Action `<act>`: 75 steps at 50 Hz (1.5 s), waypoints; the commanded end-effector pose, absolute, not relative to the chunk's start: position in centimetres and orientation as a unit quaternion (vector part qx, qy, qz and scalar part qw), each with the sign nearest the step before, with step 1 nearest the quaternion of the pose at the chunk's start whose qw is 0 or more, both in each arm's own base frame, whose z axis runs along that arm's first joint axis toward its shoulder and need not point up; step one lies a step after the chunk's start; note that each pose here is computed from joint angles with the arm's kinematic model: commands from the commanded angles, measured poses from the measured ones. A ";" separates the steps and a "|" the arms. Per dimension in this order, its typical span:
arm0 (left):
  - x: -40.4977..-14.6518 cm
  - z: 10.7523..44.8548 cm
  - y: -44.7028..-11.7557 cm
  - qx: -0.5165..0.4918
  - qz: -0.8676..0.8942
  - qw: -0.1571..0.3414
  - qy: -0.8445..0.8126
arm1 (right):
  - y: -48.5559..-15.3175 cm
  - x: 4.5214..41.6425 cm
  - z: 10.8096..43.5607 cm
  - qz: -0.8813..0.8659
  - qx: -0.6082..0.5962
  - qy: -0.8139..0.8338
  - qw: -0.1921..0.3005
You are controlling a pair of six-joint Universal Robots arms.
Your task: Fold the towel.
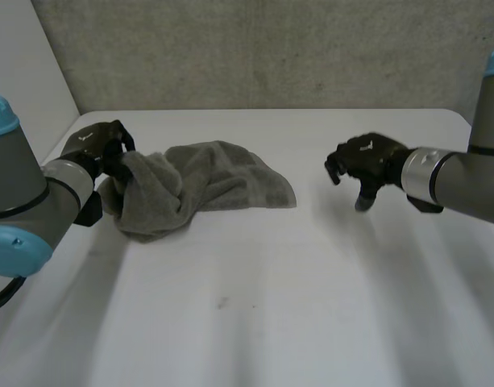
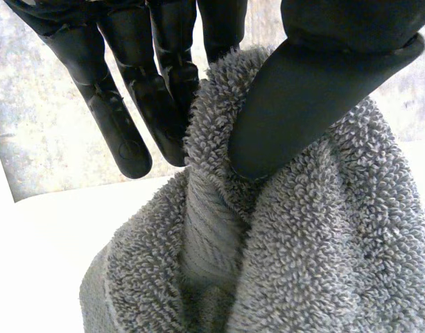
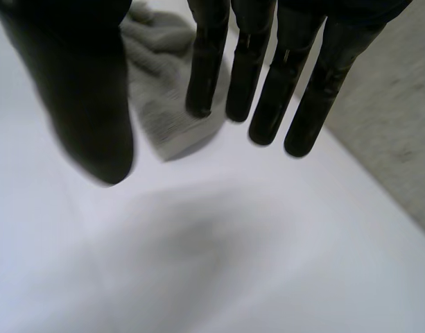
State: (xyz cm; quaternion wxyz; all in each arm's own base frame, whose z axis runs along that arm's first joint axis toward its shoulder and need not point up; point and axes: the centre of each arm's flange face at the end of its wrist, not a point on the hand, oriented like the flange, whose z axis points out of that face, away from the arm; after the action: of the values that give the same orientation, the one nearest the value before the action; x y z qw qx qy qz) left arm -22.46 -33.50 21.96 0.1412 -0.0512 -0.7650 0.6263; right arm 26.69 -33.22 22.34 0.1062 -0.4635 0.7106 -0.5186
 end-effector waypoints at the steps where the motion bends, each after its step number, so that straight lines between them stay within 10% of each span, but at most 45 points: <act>1: -23.0 25.1 -32.8 -0.062 0.660 0.148 -0.734 | -33.3 26.8 21.6 -0.518 -0.432 0.726 0.131; 14: -25.4 40.7 -26.7 -0.049 0.756 0.230 -0.611 | -32.5 27.9 20.4 -0.538 -0.307 0.749 0.238; 28: -26.3 48.0 -23.4 -0.024 0.774 0.288 -0.564 | -28.2 34.4 16.3 -0.498 -0.308 0.742 0.327; 43: -26.4 47.1 -24.1 -0.010 0.764 0.281 -0.581 | -25.5 38.3 12.2 -0.450 -0.299 0.755 0.372; 54: -25.8 43.1 -26.0 -0.006 0.732 0.245 -0.635 | -30.6 32.3 20.1 -0.522 -0.260 0.743 0.330; 75: -25.0 44.8 -26.6 0.008 0.753 0.243 -0.612 | -21.2 29.4 13.9 -0.422 -0.383 0.763 0.303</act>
State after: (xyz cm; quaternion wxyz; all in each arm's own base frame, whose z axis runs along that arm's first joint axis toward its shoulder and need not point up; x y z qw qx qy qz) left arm -25.04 -26.80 43.64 0.2367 0.0039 -0.6265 0.7426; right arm 29.42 -22.50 15.90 0.2965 -0.3857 0.7698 -0.4132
